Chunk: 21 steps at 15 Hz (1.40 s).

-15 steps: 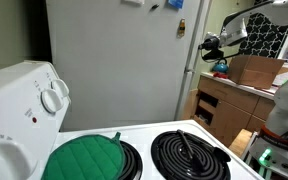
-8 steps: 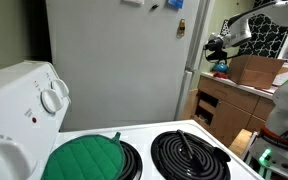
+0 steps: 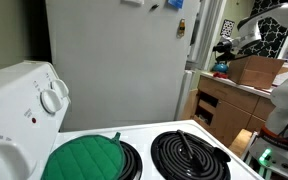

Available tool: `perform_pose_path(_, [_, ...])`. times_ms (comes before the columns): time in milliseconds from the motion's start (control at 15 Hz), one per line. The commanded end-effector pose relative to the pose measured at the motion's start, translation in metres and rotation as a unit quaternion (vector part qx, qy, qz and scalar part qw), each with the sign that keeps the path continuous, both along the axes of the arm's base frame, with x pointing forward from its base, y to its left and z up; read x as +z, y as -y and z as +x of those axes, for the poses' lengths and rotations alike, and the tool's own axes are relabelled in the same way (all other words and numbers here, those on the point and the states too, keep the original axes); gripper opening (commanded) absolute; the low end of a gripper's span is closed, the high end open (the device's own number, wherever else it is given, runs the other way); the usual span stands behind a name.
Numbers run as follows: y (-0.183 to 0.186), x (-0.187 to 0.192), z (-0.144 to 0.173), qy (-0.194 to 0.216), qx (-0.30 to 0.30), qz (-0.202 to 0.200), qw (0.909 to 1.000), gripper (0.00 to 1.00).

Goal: Open the top refrigerator door fully

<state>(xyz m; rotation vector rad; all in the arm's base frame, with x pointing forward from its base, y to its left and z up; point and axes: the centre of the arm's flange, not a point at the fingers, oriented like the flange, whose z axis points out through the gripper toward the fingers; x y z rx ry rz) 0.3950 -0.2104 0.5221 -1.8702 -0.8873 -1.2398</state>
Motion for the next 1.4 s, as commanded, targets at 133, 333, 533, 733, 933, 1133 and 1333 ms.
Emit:
perform_pose_path(133, [0.009,-0.001,0.01,0.01,0.003,-0.013,0.9999,0.1])
perform_pose_path(333, [0.017,-0.003,0.016,0.02,0.015,-0.017,0.9995,0.0])
perform_pose_path(533, [0.024,-0.005,0.021,0.026,0.025,-0.018,0.9992,0.0])
perform_pose_path(733, [0.031,-0.005,0.024,0.029,0.035,-0.014,0.9989,0.25])
perform_pose_path(933, [0.04,-0.006,0.028,0.035,0.042,-0.018,0.9984,0.4])
perform_pose_path(1133, [0.048,-0.006,0.03,0.04,0.045,-0.024,0.9979,0.62])
perform_pose_path(1333, [0.057,-0.01,0.033,0.04,0.04,-0.03,0.998,0.84])
